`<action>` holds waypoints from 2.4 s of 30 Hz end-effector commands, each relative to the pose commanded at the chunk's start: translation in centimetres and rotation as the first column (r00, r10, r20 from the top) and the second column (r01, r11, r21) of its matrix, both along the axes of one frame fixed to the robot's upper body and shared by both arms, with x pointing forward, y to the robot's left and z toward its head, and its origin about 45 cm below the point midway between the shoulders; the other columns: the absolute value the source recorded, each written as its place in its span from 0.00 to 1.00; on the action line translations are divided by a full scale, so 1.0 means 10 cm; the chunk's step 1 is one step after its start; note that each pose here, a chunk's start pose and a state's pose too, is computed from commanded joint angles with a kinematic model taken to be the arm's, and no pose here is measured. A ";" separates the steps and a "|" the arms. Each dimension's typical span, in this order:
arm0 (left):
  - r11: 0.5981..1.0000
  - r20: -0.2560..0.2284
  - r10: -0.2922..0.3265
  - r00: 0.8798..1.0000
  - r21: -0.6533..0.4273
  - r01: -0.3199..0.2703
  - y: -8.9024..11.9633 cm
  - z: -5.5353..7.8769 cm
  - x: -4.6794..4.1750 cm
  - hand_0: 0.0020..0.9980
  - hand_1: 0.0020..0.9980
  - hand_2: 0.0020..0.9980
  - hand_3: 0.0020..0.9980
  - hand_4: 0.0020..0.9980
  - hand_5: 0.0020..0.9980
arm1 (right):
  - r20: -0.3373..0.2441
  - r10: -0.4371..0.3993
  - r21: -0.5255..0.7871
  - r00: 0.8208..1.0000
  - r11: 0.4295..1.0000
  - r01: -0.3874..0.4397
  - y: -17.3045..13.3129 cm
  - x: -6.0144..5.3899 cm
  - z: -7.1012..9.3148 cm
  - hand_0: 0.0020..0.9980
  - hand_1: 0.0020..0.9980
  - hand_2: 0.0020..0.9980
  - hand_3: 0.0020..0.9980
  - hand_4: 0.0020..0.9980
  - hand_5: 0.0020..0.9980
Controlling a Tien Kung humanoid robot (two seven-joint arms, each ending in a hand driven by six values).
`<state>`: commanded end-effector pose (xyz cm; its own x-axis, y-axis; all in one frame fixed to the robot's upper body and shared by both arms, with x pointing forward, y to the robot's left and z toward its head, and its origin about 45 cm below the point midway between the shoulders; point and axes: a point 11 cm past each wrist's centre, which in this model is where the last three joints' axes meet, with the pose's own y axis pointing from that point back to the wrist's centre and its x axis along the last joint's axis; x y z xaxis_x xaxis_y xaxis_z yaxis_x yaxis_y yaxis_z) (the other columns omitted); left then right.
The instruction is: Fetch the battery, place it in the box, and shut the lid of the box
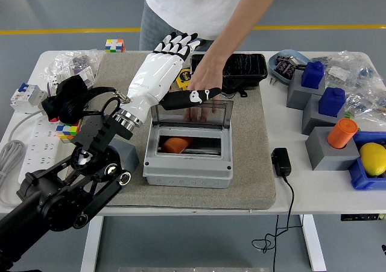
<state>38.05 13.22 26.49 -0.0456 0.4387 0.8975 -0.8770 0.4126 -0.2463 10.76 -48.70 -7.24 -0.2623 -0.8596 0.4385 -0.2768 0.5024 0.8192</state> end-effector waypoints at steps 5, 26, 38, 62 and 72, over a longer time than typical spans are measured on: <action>0.999 -0.063 0.035 0.997 0.033 -0.033 0.07 -0.02 -0.009 1.00 0.87 0.77 0.72 1.00 0.93 | -0.002 -0.002 -0.002 1.000 1.000 0.002 -0.01 -0.01 0.00 0.82 0.81 0.78 0.83 1.00 1.00; 0.981 -0.246 0.083 0.966 0.192 -0.035 0.18 -0.19 -0.073 0.84 0.76 0.74 0.74 1.00 0.89 | -0.003 -0.005 -0.006 1.000 1.000 0.005 -0.02 -0.01 0.01 0.83 0.81 0.78 0.83 1.00 1.00; 0.961 -0.340 0.148 0.929 0.270 -0.054 0.28 -0.20 -0.184 0.81 0.75 0.73 0.74 1.00 0.90 | -0.001 -0.008 -0.004 1.000 1.000 0.008 -0.02 -0.01 0.01 0.82 0.81 0.78 0.83 1.00 1.00; 0.951 -0.347 0.170 0.922 0.303 -0.061 0.49 -0.06 -0.331 0.79 0.75 0.73 0.75 1.00 0.93 | 0.002 -0.021 -0.006 1.000 1.000 0.021 -0.05 -0.04 0.01 0.82 0.80 0.78 0.83 1.00 1.00; 0.954 -0.354 0.161 0.921 0.294 -0.053 0.54 -0.04 -0.401 0.73 0.73 0.70 0.73 1.00 0.99 | -0.005 -0.024 -0.007 1.000 1.000 0.024 -0.05 -0.08 0.01 0.82 0.80 0.78 0.83 1.00 1.00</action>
<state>34.04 18.64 26.10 0.2798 0.1847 0.9421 -0.9249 0.3148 0.2130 10.01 -49.21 -7.17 -0.2804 -0.8501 0.4458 -0.2600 0.5143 0.8172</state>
